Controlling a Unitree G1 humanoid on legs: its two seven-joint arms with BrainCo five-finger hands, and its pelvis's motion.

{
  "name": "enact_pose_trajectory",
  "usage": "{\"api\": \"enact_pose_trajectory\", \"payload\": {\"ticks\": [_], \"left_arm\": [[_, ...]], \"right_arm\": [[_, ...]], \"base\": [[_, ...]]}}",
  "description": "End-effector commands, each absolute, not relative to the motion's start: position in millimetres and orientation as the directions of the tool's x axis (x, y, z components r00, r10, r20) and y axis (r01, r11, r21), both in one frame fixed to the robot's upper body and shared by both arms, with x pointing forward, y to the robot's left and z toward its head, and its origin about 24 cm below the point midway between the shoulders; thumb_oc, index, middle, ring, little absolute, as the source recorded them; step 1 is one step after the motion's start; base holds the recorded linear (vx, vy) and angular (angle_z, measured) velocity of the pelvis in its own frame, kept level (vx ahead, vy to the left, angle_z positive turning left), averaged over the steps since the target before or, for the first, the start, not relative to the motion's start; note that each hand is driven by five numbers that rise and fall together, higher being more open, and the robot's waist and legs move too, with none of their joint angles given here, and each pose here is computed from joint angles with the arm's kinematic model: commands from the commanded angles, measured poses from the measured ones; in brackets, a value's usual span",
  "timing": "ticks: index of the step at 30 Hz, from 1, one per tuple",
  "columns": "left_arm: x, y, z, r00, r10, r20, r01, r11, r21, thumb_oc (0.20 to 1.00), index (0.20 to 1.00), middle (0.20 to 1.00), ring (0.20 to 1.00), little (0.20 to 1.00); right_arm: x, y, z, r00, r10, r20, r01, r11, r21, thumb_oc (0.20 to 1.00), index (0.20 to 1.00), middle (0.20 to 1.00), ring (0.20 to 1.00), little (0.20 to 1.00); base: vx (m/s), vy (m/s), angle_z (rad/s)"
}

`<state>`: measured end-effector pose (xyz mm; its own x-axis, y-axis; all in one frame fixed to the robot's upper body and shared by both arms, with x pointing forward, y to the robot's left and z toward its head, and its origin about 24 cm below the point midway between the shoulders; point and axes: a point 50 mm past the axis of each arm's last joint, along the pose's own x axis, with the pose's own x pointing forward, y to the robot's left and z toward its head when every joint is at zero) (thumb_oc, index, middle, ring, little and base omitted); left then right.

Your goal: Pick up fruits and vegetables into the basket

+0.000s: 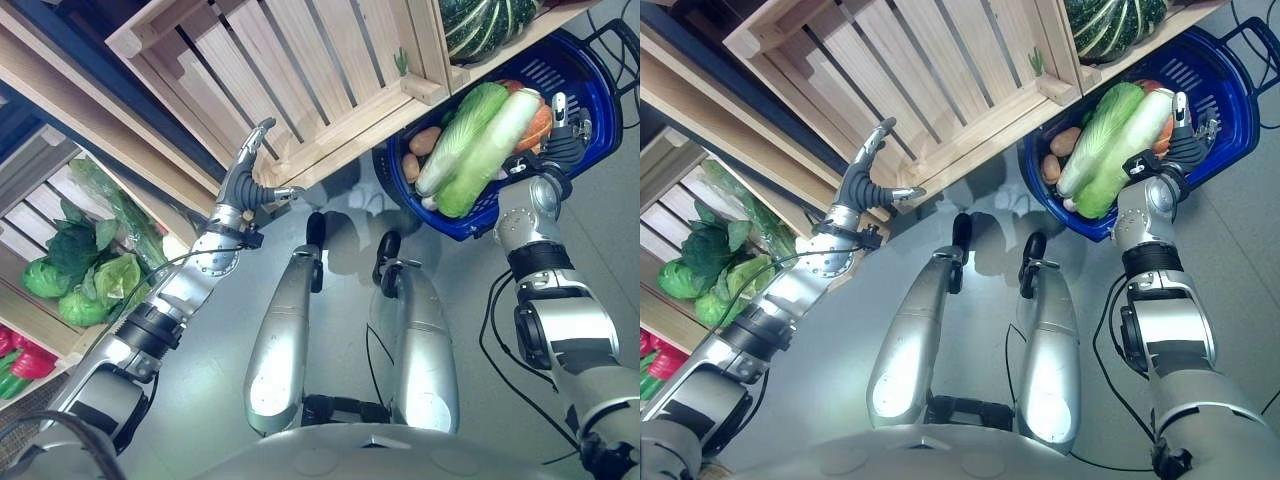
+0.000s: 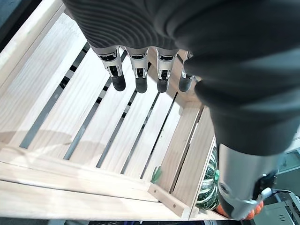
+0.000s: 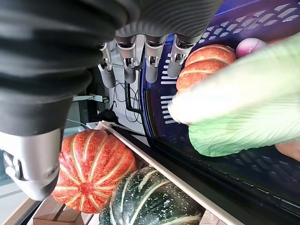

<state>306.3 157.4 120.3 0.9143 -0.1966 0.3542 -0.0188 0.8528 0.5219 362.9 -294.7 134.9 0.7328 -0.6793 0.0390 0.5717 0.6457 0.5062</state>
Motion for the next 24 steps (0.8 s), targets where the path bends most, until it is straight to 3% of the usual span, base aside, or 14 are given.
{"api": "enact_pose_trajectory", "payload": {"ticks": [1, 5, 9, 14, 18, 24], "left_arm": [[289, 150, 136, 0.854, -0.258, 0.452, 0.029, 0.891, 0.453, 1.0, 1.0, 1.0, 1.0, 1.0], [285, 157, 125, 0.878, -0.254, 0.406, 0.043, 0.887, 0.46, 1.0, 1.0, 1.0, 1.0, 1.0], [281, 162, 110, 0.904, -0.24, 0.354, 0.052, 0.884, 0.465, 1.0, 1.0, 1.0, 1.0, 1.0], [272, 170, 80, 0.945, -0.224, 0.239, 0.085, 0.873, 0.48, 1.0, 1.0, 1.0, 1.0, 1.0], [255, 176, 35, 0.978, -0.196, 0.075, 0.137, 0.869, 0.475, 1.0, 1.0, 1.0, 1.0, 1.0], [231, 183, -18, 0.978, -0.151, -0.145, 0.199, 0.884, 0.422, 1.0, 1.0, 1.0, 1.0, 1.0]], "right_arm": [[353, -317, 150, 0.679, -0.722, 0.131, 0.616, 0.658, 0.432, 1.0, 1.0, 1.0, 1.0, 1.0], [344, -320, 128, 0.629, -0.772, 0.094, 0.725, 0.625, 0.289, 1.0, 1.0, 1.0, 1.0, 1.0], [336, -311, 98, 0.636, -0.771, 0.026, 0.749, 0.625, 0.218, 1.0, 1.0, 1.0, 1.0, 1.0], [320, -283, 44, 0.715, -0.692, -0.104, 0.699, 0.699, 0.151, 1.0, 1.0, 1.0, 1.0, 1.0], [276, -252, -22, 0.78, -0.568, -0.264, 0.609, 0.786, 0.108, 1.0, 1.0, 1.0, 1.0, 1.0], [232, -224, -70, 0.8, -0.418, -0.43, 0.478, 0.878, 0.036, 1.0, 1.0, 1.0, 1.0, 1.0]], "base": [[0.09, 0.012, 0.02], [0.15, 0.03, -0.05], [0.16, 0.024, -0.05], [0.17, 0.024, -0.06], [0.18, 0.058, -0.1], [0.1, 0.058, -0.1]]}}
